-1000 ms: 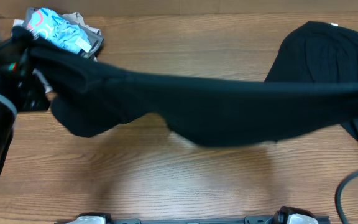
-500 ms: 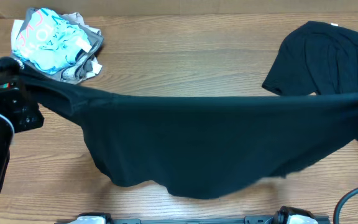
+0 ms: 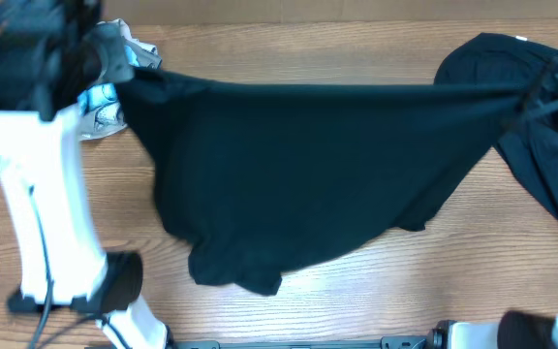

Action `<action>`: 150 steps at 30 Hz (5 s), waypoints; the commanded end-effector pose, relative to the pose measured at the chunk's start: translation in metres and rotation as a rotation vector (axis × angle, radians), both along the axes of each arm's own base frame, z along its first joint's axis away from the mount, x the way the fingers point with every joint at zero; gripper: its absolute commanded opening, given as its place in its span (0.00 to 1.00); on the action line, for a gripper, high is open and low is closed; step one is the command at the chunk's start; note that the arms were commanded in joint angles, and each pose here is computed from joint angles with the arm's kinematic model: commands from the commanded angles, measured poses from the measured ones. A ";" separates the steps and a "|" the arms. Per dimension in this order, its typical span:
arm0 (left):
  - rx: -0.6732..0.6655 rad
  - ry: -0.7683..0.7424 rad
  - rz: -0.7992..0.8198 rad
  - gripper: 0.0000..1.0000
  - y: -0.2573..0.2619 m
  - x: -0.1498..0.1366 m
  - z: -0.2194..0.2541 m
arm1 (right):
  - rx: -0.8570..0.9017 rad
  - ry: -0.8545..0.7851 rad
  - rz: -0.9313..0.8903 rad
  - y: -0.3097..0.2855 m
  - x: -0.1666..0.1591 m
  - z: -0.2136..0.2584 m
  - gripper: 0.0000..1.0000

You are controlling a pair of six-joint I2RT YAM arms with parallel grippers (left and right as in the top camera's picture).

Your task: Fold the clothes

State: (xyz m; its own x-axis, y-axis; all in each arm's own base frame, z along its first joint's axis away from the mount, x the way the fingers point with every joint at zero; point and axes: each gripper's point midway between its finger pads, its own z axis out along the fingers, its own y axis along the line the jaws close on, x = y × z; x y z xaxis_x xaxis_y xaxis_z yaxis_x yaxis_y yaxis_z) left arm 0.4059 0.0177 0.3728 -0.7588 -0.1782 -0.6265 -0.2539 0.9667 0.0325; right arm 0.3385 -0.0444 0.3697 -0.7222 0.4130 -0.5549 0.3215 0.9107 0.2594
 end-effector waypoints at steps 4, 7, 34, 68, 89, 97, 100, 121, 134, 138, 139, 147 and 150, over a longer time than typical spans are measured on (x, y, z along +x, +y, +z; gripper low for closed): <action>-0.032 0.070 0.004 0.04 -0.006 0.076 -0.071 | -0.012 0.102 0.061 -0.001 0.063 -0.058 0.04; -0.039 0.079 -0.002 0.04 -0.009 0.107 -0.103 | -0.010 0.137 0.089 0.003 0.096 -0.091 0.04; -0.120 -0.206 -0.098 1.00 -0.049 0.243 -0.165 | -0.034 -0.057 0.205 0.047 0.259 -0.199 1.00; -0.189 0.065 -0.195 1.00 -0.067 -0.032 -0.003 | 0.093 0.018 0.075 0.059 -0.044 0.015 1.00; -0.208 0.792 -0.061 0.96 -0.083 -0.161 -0.248 | 0.211 0.396 0.057 0.074 -0.085 -0.185 1.00; -0.225 0.769 -0.076 0.90 -0.108 -0.180 -0.338 | 0.219 0.399 0.131 0.085 -0.082 -0.193 0.91; -0.223 0.784 -0.059 0.80 -0.105 -0.190 -0.350 | 0.214 0.388 0.208 0.106 -0.082 -0.192 0.87; -0.048 0.171 -0.349 0.87 -0.132 -0.027 -0.259 | 0.207 0.394 0.232 0.121 -0.055 -0.211 0.87; 0.038 0.332 -0.624 0.74 -0.158 -0.113 -0.359 | 0.205 0.354 0.241 0.122 -0.046 -0.209 0.87; 0.041 0.311 -0.629 0.49 -0.157 -0.114 -0.371 | 0.205 0.353 0.241 0.122 -0.046 -0.209 0.87; 0.044 0.319 -0.628 0.43 -0.156 -0.115 -0.374 | 0.205 0.353 0.241 0.122 -0.046 -0.209 0.87; 0.033 0.525 -0.472 0.05 -0.139 -0.118 -0.242 | 0.206 0.365 0.239 0.121 -0.048 -0.209 0.87; -0.074 0.634 -0.498 0.04 -0.150 -0.145 -0.232 | 0.206 0.384 0.237 0.121 -0.053 -0.211 0.87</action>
